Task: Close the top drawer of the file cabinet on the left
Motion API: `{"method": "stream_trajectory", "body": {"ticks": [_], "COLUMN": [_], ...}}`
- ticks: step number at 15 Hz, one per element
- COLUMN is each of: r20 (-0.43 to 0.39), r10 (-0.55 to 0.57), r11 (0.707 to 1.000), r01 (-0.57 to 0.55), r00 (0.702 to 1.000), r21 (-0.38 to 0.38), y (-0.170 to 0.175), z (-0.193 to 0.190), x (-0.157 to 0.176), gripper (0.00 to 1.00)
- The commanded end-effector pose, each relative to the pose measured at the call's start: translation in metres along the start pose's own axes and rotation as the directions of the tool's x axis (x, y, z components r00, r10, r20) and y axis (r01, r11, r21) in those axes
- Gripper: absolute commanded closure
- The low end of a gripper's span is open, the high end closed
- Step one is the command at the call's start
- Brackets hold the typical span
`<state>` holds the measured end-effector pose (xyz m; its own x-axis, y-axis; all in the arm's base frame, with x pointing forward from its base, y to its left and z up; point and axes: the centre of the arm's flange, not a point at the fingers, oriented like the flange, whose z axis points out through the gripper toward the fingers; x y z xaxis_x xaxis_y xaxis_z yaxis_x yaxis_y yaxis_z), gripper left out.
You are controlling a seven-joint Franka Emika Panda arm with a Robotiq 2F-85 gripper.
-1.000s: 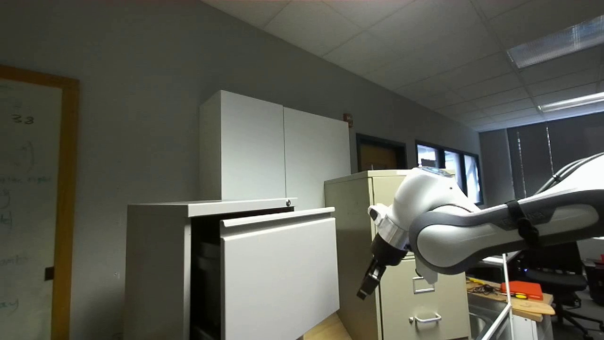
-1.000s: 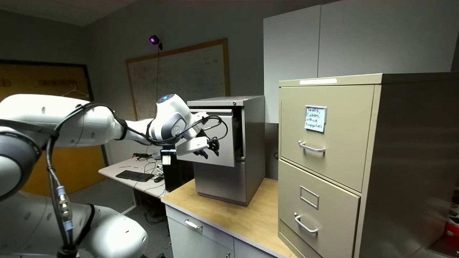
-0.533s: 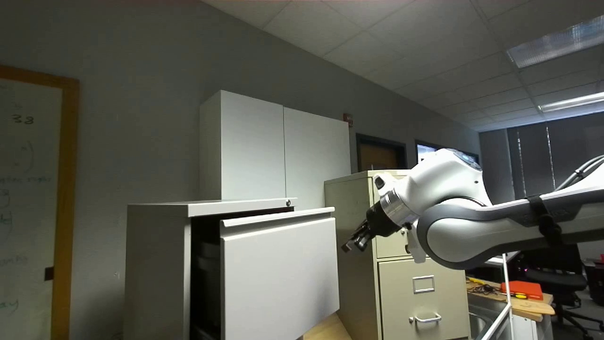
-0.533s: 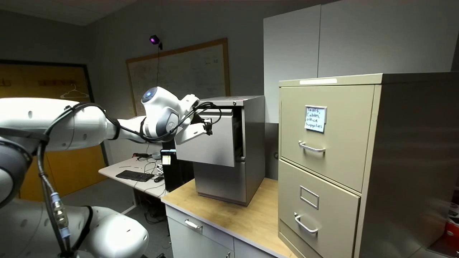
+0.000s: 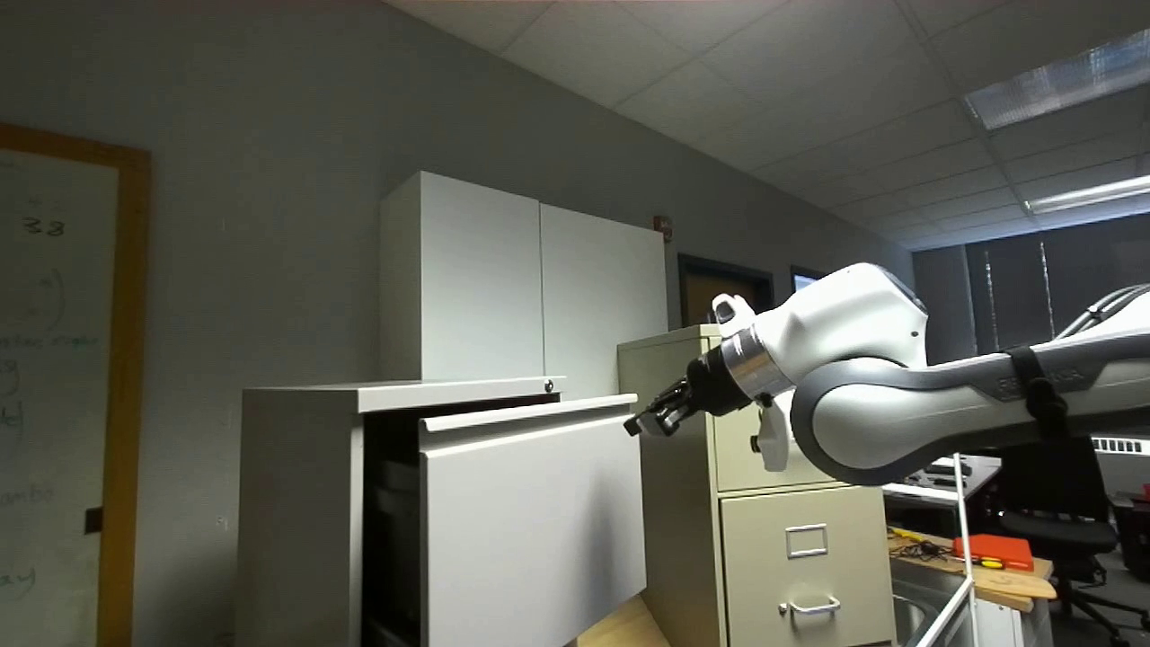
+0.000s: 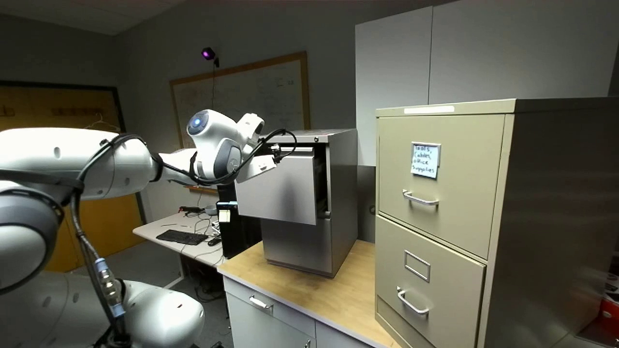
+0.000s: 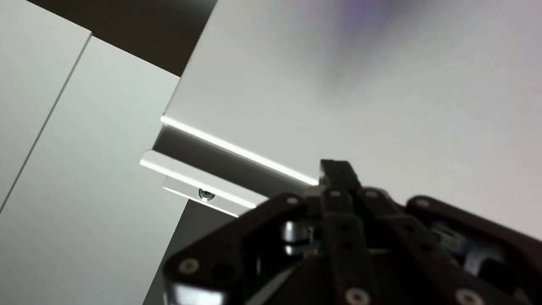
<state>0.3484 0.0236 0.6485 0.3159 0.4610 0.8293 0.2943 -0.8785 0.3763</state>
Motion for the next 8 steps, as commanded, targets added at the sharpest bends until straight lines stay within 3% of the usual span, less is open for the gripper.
{"method": "stream_trajectory", "body": {"ticks": [1, 8], "r20": [-0.037, -0.077], "r10": [0.016, 0.061], "r11": [0.998, 0.989], "r01": [-0.013, -0.049], "r00": [0.999, 0.995], "r21": [0.059, 0.142], "y": [0.015, 0.019], "z": [0.016, 0.050], "x": [0.016, 0.041], "gripper": [1.00, 1.00]}}
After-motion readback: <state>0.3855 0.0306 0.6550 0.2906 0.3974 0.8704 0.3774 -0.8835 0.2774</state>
